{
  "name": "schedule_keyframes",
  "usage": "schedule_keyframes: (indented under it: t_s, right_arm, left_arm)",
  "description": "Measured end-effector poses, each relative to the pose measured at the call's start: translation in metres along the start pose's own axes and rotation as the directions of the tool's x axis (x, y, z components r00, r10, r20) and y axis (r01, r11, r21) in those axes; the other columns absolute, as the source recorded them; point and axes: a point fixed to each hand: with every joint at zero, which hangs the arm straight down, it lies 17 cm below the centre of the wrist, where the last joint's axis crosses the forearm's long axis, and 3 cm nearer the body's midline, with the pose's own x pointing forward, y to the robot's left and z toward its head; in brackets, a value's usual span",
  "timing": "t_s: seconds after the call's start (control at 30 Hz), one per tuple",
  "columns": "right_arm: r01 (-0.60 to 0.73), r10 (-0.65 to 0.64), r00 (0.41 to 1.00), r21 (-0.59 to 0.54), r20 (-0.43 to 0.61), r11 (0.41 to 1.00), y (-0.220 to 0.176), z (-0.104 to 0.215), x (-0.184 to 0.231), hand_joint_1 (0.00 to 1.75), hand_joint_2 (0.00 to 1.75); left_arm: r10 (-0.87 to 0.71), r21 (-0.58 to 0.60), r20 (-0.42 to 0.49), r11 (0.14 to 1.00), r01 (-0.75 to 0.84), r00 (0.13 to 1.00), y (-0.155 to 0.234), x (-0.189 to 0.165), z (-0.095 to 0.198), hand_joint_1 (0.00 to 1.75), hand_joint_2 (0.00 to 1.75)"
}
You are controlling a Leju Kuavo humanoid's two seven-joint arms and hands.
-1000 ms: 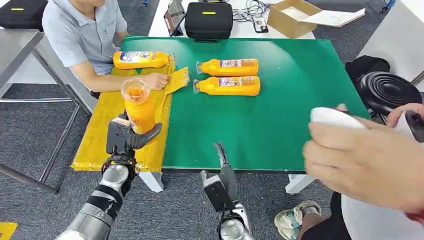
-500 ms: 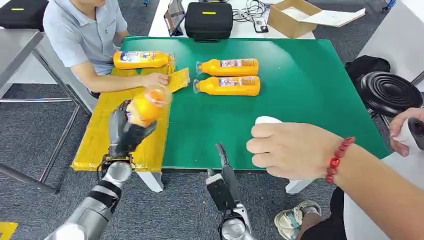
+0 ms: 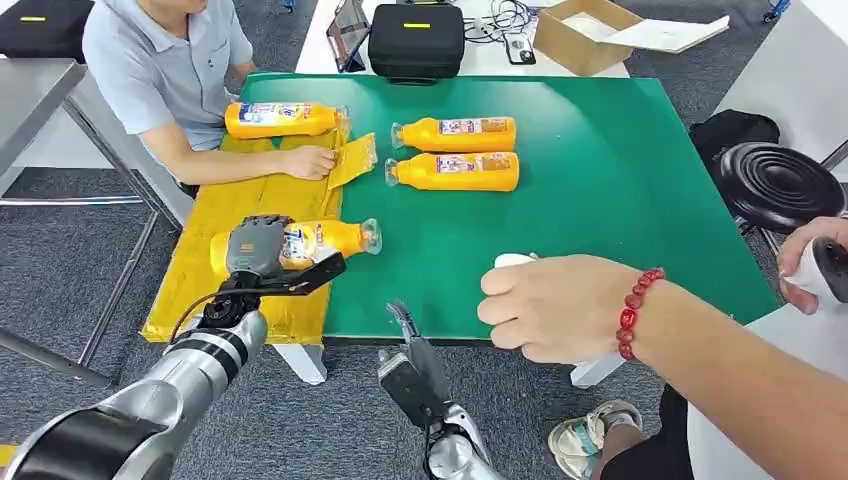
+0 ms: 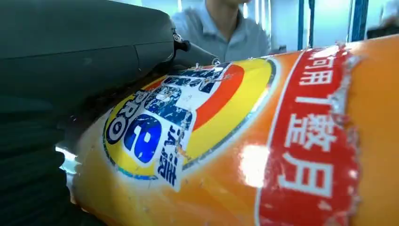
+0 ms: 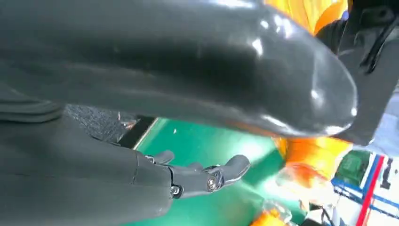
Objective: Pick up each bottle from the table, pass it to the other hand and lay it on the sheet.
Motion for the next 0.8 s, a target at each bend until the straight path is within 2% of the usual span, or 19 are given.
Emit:
schedule_keyframes:
  t_s: [0.3, 0.33, 0.37, 0.4, 0.57, 0.8]
  right_arm:
    - [-0.002, 0.002, 1.000, 0.038, -0.016, 0.999, 0.007, 0.000, -0.006, 0.00, 0.00]
    - [-0.002, 0.003, 1.000, 0.043, -0.020, 0.999, 0.008, 0.001, -0.007, 0.00, 0.00]
    - [-0.002, 0.003, 1.000, 0.049, -0.021, 0.999, 0.009, 0.001, -0.008, 0.00, 0.00]
    - [-0.002, 0.003, 1.000, 0.056, -0.022, 0.998, 0.011, 0.001, -0.008, 0.00, 0.00]
    - [-0.009, 0.010, 1.000, 0.067, -0.021, 0.998, 0.013, 0.002, -0.009, 0.00, 0.00]
    - [-0.012, 0.013, 1.000, 0.072, -0.019, 0.997, 0.014, 0.003, -0.008, 0.00, 0.00]
  left_arm:
    - [-0.076, -0.186, -0.092, 0.981, 0.058, 0.993, -0.035, -0.026, 0.008, 1.75, 1.75]
    - [-0.075, -0.210, -0.100, 0.976, 0.053, 0.992, -0.037, -0.028, 0.008, 1.45, 1.75]
    - [-0.066, -0.231, -0.104, 0.972, 0.040, 0.992, -0.039, -0.029, 0.008, 0.26, 1.75]
    - [-0.047, -0.250, -0.105, 0.968, 0.020, 0.993, -0.042, -0.028, 0.008, 0.00, 1.75]
    - [0.075, -0.316, -0.083, 0.944, -0.098, 0.994, -0.053, -0.019, 0.011, 0.00, 1.75]
    - [0.131, -0.385, -0.029, 0.913, -0.132, 0.991, -0.061, -0.003, 0.014, 0.00, 1.75]
